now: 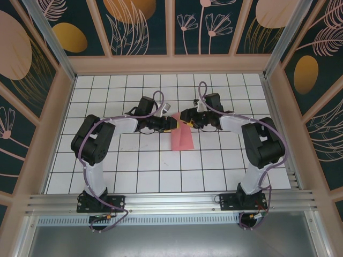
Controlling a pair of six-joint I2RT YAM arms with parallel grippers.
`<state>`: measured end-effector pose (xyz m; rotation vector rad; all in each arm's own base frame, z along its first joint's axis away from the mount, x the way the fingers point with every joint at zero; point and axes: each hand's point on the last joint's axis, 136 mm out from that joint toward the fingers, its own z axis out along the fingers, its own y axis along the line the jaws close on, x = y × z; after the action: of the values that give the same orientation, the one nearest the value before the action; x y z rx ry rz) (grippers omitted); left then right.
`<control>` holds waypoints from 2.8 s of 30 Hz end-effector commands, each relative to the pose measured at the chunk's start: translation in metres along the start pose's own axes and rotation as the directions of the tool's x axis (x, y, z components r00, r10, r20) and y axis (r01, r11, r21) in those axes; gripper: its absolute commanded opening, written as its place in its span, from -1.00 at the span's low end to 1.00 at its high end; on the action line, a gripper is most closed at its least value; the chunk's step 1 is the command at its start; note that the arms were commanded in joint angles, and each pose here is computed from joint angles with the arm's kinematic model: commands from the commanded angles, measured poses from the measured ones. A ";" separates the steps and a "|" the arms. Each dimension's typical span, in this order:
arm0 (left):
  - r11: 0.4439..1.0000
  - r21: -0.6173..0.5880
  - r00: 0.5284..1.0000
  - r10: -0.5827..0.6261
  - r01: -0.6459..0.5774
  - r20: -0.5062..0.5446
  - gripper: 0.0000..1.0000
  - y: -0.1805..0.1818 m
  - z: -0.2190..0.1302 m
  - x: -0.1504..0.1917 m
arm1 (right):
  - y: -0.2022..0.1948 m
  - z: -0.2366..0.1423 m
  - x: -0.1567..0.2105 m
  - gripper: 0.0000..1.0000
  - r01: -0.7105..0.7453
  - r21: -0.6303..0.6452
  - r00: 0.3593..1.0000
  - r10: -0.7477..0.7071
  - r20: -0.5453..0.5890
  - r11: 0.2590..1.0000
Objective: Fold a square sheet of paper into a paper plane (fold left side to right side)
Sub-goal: First fold in half a square sheet of paper at the center of the table.
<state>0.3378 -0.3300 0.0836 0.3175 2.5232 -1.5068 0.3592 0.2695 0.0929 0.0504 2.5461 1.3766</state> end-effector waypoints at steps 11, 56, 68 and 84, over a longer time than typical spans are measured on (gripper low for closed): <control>0.986 -0.165 0.994 0.040 -0.024 0.099 0.05 0.008 -0.015 -0.019 | -0.012 0.004 -0.005 -0.86 0.010 0.061 1.000 -0.010 -0.002 0.998; 0.864 -0.502 0.997 -0.002 -0.034 -0.071 0.04 0.069 0.032 0.015 | -0.081 -0.075 -0.007 0.00 -0.033 0.381 0.987 -0.031 0.159 0.924; 0.848 -0.517 0.988 0.040 -0.114 -0.151 0.11 0.063 0.042 0.019 | -0.089 -0.075 0.002 0.00 -0.044 0.392 0.989 -0.016 0.147 0.919; 0.842 -0.521 0.981 0.046 -0.139 -0.187 0.12 0.063 0.055 0.018 | -0.089 -0.071 0.007 0.00 -0.050 0.361 0.991 0.000 0.137 0.931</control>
<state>0.3569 -0.3292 0.0225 0.3817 2.8399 -0.6720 0.3463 0.1626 0.0496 0.2512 2.6684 0.8286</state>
